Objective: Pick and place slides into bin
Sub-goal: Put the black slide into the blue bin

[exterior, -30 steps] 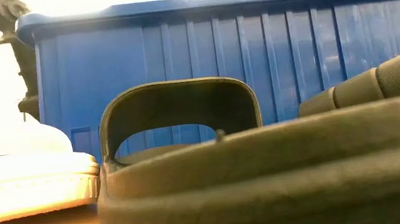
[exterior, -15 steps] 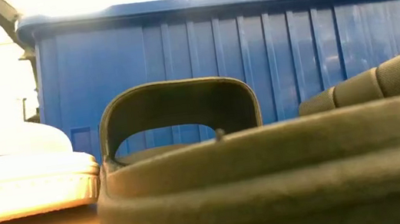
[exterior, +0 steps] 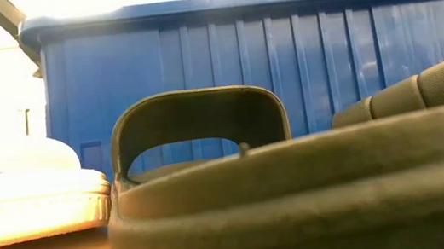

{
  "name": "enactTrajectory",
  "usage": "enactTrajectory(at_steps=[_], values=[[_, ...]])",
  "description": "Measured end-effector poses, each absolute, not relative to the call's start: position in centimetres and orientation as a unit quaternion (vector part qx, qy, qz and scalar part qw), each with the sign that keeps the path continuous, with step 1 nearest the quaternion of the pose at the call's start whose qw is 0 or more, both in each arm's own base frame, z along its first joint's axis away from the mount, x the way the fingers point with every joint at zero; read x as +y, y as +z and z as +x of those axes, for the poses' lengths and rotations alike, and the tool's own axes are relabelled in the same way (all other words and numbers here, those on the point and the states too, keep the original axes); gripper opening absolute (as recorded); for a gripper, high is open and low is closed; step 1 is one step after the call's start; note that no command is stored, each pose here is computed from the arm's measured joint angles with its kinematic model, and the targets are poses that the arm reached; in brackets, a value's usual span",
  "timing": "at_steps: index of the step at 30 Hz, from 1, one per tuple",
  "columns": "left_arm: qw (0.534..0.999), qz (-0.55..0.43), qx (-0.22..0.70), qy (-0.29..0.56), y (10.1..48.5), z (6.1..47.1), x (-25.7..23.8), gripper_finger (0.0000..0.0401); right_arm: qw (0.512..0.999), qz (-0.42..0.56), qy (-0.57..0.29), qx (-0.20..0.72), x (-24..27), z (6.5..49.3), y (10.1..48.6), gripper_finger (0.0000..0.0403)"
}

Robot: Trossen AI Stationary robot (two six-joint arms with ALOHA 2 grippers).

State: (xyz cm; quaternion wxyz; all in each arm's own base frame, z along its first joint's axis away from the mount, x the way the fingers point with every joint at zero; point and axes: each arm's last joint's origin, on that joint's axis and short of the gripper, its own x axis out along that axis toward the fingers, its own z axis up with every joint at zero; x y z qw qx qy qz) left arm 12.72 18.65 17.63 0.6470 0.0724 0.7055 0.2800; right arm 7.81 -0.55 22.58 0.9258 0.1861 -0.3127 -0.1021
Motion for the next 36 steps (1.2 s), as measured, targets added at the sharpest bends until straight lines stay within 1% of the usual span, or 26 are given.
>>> enactTrajectory(at_steps=[6,8,12,18,24,36], values=[[0.646,0.081,0.699,0.297,18.1,12.6,18.6,0.0019,0.926,0.186,-0.104,-0.313,-0.6,7.8,22.6,0.0008],[0.646,0.082,0.698,0.298,18.2,12.6,18.6,0.0007,0.926,0.186,-0.104,-0.313,-0.6,7.8,22.6,0.0009],[0.642,0.082,0.703,0.295,18.3,12.5,18.5,0.0005,0.926,0.185,-0.106,-0.313,-0.6,7.8,22.6,0.0008],[0.639,0.085,0.705,0.296,19.5,12.3,18.3,0.0003,0.926,0.185,-0.106,-0.313,-0.6,7.8,22.6,0.0008],[0.647,0.091,0.694,0.302,21.4,11.8,17.5,0.0002,0.925,0.187,-0.106,-0.313,-0.6,7.8,22.6,0.0008],[0.667,0.125,0.642,0.356,26.0,11.0,16.5,0.0002,0.926,0.185,-0.106,-0.313,-0.6,7.8,22.6,0.0008]])
